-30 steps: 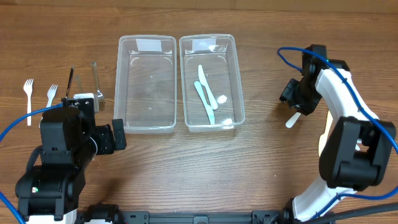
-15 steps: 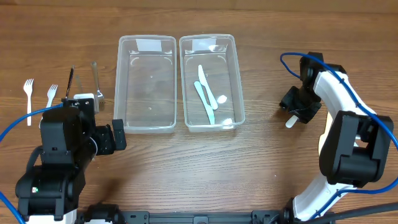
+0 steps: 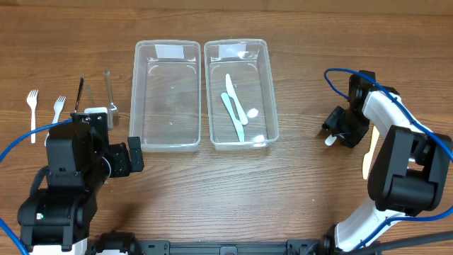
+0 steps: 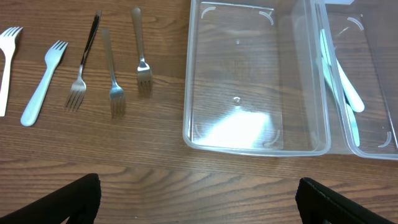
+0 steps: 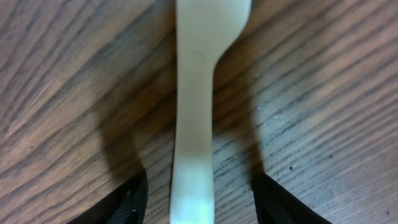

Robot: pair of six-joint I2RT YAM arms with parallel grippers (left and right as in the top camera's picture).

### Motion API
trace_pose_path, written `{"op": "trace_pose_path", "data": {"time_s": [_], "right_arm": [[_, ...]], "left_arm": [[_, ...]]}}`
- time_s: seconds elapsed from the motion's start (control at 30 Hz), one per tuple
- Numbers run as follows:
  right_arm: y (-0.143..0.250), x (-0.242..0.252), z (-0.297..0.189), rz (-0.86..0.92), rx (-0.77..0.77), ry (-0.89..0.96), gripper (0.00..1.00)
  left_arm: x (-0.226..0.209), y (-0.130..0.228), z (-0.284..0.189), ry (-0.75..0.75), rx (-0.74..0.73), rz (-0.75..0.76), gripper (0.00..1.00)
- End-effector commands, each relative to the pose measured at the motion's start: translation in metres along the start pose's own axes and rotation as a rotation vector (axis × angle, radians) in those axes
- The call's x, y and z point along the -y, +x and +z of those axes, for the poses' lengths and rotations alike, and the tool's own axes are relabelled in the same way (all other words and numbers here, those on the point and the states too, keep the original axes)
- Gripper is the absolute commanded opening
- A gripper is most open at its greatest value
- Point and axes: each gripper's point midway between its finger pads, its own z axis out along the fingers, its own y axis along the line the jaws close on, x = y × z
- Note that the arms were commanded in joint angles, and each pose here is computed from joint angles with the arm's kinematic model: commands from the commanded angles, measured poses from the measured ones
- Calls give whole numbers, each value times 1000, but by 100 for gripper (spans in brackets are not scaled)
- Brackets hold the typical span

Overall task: Pack container
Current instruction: 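Move the right gripper back and grasp another white knife, then carry the white knife into the right container and release it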

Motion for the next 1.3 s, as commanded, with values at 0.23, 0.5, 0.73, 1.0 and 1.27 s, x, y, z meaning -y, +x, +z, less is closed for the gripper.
{"op": "trace_pose_path", "data": {"time_s": [0.23, 0.5, 0.73, 1.0, 1.27], "right_arm": [[14, -2, 16, -53, -41, -31, 41], [15, -1, 16, -53, -44, -30, 24], [15, -1, 16, -53, -44, -29, 20], [10, -4, 15, -53, -26, -38, 4], [-14, -39, -89, -154, 209, -159, 4]], "left_arm": [[2, -7, -6, 12, 25, -17, 100], [2, -7, -6, 12, 25, -17, 100], [2, -7, -6, 12, 25, -17, 100], [2, -7, -6, 12, 25, -17, 100], [2, -7, -6, 12, 25, -17, 100]]}}
